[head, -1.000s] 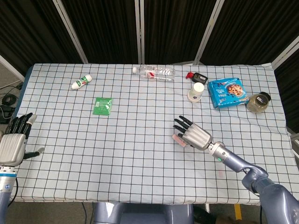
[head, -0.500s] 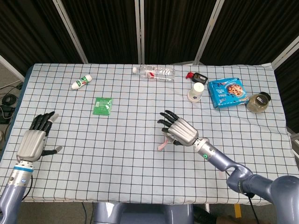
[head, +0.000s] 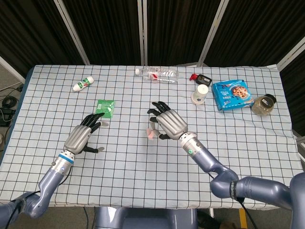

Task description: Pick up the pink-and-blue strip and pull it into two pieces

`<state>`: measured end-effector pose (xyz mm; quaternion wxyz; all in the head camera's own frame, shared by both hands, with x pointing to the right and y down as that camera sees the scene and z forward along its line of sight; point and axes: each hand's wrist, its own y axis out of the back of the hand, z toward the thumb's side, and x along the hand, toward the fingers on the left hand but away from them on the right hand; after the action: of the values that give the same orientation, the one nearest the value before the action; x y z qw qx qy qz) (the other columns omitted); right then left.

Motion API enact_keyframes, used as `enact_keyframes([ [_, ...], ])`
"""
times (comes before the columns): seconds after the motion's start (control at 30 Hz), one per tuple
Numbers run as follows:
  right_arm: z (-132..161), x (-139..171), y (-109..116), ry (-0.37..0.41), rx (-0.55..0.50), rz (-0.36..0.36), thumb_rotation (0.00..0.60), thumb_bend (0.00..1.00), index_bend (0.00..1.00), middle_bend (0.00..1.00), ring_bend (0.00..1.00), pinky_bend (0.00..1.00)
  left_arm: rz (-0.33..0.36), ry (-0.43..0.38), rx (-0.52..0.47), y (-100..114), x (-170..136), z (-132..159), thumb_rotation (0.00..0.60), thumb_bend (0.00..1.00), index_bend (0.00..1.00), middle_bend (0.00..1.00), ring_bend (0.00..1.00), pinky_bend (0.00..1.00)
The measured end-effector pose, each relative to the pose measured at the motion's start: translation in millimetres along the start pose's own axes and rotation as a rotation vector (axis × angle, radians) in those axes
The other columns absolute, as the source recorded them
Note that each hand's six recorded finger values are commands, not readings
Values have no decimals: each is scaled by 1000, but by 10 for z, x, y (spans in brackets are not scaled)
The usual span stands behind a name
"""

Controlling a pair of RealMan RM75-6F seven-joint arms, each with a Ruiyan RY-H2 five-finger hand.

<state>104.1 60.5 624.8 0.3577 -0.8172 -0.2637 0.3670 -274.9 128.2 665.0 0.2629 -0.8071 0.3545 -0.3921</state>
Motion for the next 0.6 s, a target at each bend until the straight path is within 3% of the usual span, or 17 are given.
enact_keyframes([
  [0.3, 143, -48, -14, -24, -16, 10, 600, 461, 716, 226, 0, 0, -35, -13, -49, -228, 330, 292, 600, 250, 355, 0, 0, 0],
  [0.6, 205, -57, -23, -28, -9, 17, 600, 461, 716, 227, 0, 0, -66, -30, -85, -384, 443, 525, 600, 261, 381, 0, 0, 0],
])
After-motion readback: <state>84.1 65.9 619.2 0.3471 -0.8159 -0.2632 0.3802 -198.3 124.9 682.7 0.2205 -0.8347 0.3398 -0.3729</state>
